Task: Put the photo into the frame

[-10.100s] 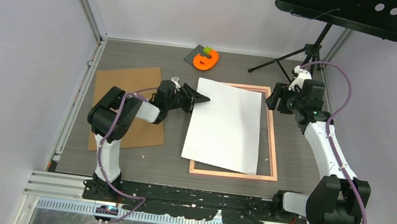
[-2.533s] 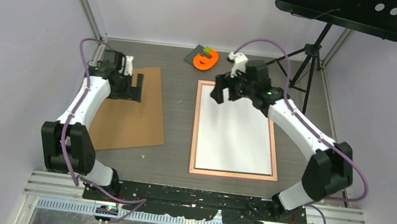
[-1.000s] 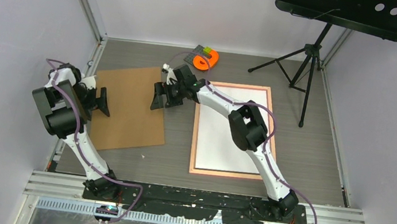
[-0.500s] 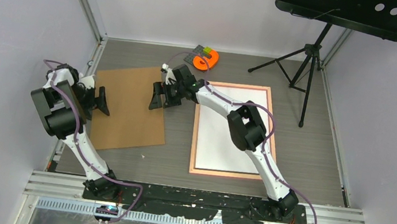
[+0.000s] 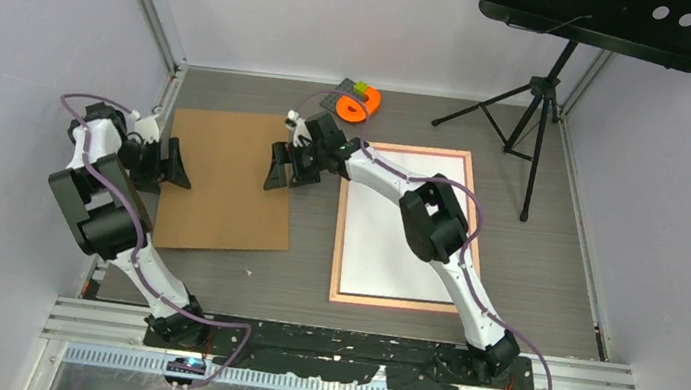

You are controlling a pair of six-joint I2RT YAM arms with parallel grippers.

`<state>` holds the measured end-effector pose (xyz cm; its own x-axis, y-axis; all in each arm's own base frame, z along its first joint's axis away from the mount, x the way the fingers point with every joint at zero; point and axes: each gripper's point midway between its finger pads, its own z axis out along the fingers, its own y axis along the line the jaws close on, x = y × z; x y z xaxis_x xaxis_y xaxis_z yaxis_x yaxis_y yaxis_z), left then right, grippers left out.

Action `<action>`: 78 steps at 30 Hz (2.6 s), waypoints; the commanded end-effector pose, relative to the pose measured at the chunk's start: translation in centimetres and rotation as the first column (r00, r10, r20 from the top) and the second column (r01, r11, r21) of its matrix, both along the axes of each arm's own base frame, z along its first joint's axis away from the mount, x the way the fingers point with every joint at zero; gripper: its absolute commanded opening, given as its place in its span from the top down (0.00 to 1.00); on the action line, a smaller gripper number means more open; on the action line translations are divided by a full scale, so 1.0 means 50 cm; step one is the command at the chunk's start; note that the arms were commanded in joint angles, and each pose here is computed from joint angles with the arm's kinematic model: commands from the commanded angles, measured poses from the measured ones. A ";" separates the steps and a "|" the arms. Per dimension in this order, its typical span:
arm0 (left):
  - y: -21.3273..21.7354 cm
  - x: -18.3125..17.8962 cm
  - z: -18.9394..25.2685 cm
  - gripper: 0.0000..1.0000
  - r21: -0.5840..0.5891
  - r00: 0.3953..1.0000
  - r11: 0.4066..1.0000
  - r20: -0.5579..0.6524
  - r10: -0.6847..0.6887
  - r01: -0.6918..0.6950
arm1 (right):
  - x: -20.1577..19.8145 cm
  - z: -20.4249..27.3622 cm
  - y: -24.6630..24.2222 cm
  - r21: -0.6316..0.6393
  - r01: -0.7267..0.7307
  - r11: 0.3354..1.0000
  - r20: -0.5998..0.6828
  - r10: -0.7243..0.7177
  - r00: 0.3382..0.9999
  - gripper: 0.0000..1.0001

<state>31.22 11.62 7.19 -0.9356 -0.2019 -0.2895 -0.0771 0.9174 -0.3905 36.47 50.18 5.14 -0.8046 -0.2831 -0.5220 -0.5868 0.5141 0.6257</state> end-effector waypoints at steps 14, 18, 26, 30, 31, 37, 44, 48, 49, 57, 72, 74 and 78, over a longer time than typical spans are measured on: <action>-0.252 -0.025 0.274 0.18 -0.316 0.912 0.903 0.378 -0.161 0.290 | -0.055 0.014 -0.005 0.029 -0.076 0.997 -0.030 0.077 0.997 0.07; -0.283 -0.022 0.301 0.18 -0.313 0.895 0.893 0.409 -0.181 0.324 | -0.060 0.019 -0.008 0.059 -0.091 0.994 -0.043 0.094 0.995 0.07; -0.337 -0.001 0.362 0.18 -0.315 0.854 0.869 0.480 -0.201 0.382 | -0.074 0.034 -0.009 0.146 -0.149 0.978 -0.063 0.160 0.985 0.07; -0.363 0.010 0.385 0.18 -0.299 0.827 0.859 0.517 -0.219 0.415 | -0.077 0.039 -0.014 0.204 -0.184 0.962 -0.073 0.202 0.977 0.08; -0.372 0.011 0.389 0.18 -0.295 0.821 0.855 0.523 -0.230 0.427 | -0.078 0.040 -0.017 0.217 -0.192 0.957 -0.079 0.214 0.974 0.08; -0.420 0.014 0.398 0.19 -0.314 0.805 0.820 0.529 -0.267 0.478 | -0.086 0.042 -0.035 0.279 -0.233 0.932 -0.075 0.263 0.962 0.10; -0.419 0.044 0.385 0.23 -0.229 0.842 0.891 0.480 -0.247 0.392 | -0.073 0.044 -0.056 0.282 -0.222 0.933 -0.050 0.245 0.968 0.10; -0.393 0.065 0.368 0.30 -0.117 0.864 0.941 0.444 -0.237 0.318 | -0.061 0.045 -0.064 0.264 -0.201 0.944 -0.043 0.219 0.975 0.11; -0.390 0.067 0.365 0.34 -0.091 0.867 0.947 0.436 -0.240 0.308 | -0.062 0.044 -0.067 0.255 -0.198 0.947 -0.048 0.217 0.975 0.11; -0.374 0.071 0.373 0.64 0.074 0.874 0.964 0.408 -0.262 0.255 | -0.046 0.081 -0.090 0.204 -0.162 0.966 -0.002 0.165 0.986 0.10; -0.429 0.056 0.417 1.00 0.288 0.858 0.913 0.345 -0.380 0.289 | 0.062 0.354 -0.258 0.264 0.148 0.953 0.050 -0.167 0.985 0.05; -0.441 0.055 0.418 1.00 0.322 0.854 0.902 0.339 -0.394 0.289 | 0.066 0.382 -0.264 0.294 0.164 0.942 0.028 -0.180 0.983 0.05; -0.478 0.043 0.404 0.99 0.329 0.858 0.897 0.321 -0.401 0.296 | 0.071 0.430 -0.269 0.365 0.183 0.913 -0.022 -0.188 0.982 0.05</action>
<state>33.42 -11.66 26.61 -0.7530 0.2480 -0.6095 0.3962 0.9104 -0.1190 40.36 36.32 22.81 -0.7967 0.0203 -0.6040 -0.5395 0.4265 0.7260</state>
